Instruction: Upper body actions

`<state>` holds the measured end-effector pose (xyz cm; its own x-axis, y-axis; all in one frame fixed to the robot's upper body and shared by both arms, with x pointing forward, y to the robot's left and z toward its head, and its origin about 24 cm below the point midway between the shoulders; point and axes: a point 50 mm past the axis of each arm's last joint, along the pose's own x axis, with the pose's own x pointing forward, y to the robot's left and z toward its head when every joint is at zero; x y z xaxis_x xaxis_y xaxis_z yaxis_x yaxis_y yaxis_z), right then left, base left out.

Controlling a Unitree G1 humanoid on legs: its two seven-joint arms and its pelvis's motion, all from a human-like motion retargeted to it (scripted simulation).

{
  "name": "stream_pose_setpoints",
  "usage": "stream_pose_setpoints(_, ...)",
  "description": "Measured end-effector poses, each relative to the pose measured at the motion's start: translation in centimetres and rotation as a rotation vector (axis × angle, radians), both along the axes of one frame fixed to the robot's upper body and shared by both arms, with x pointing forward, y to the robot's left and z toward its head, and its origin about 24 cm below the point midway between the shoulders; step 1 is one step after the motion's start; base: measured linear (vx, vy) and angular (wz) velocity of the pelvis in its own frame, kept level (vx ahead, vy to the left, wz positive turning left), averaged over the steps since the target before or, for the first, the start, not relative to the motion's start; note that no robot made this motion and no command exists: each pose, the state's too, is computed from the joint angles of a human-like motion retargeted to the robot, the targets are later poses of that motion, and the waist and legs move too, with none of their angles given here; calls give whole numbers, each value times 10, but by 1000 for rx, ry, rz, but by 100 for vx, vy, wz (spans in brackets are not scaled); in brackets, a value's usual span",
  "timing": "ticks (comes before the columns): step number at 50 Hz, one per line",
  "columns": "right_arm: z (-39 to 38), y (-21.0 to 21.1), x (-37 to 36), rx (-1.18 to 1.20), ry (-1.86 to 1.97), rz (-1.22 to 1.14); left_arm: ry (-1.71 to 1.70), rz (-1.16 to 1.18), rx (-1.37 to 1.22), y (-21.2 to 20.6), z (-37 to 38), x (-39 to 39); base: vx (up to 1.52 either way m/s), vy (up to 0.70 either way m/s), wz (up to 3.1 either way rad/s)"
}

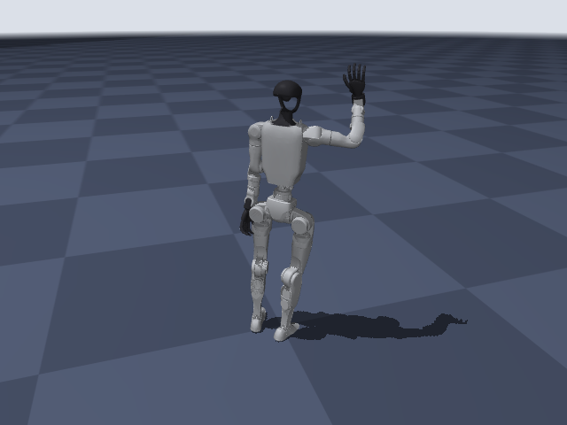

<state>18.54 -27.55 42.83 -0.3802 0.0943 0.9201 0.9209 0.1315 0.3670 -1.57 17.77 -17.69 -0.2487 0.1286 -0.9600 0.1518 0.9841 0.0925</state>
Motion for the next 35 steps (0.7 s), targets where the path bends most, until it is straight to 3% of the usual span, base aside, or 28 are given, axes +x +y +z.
stream_pose_setpoints(5, -55, -104, 45, 690, 389, 321, 10, 10, 2, 3, 1, -4, 0, 0, 0)
stream_pose_setpoints(10, -120, -148, 69, 1219, 346, 828, 15, -18, -6, 2, 0, -3, 0, 0, -9)
stream_pose_setpoints(13, -143, -153, 74, 1384, 126, 1132, 10, -42, -2, 3, 0, -1, 0, -1, -15)
stream_pose_setpoints(17, -150, -152, 66, 1422, -95, 1169, 13, -39, -2, 1, 0, -4, 0, 0, 0)
stream_pose_setpoints(23, -88, -104, 49, 977, 43, 1048, 29, -9, -17, -2, 1, -5, 1, 0, 0)
stream_pose_setpoints(30, -8, 7, -3, 115, 194, 482, 14, -74, 8, 4, 1, 1, 4, -3, -6)
stream_pose_setpoints(35, 1, 83, -51, -380, -74, 30, 6, -105, 12, 9, 1, 8, 0, -4, 45)
